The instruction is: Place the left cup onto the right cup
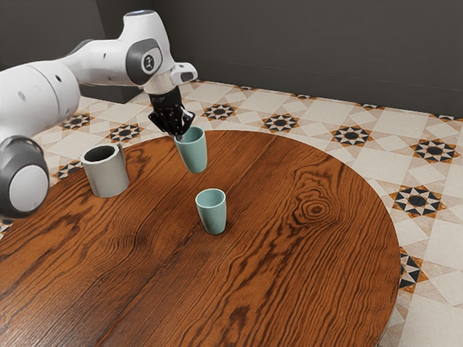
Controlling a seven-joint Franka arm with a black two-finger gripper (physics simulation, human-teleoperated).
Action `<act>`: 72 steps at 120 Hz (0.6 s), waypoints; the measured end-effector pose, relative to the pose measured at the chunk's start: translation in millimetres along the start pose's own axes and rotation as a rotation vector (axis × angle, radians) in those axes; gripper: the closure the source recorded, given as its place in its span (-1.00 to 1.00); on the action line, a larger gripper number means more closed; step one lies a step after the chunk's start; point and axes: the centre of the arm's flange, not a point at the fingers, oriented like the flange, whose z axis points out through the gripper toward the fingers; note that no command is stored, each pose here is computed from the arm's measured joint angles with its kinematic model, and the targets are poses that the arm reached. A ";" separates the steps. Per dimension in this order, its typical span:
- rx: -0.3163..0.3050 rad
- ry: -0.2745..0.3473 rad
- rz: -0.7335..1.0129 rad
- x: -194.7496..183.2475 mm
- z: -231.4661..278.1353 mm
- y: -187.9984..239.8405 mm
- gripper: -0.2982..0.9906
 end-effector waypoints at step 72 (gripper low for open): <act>-0.005 -0.008 0.047 -41.7 4.7 43.5 0.68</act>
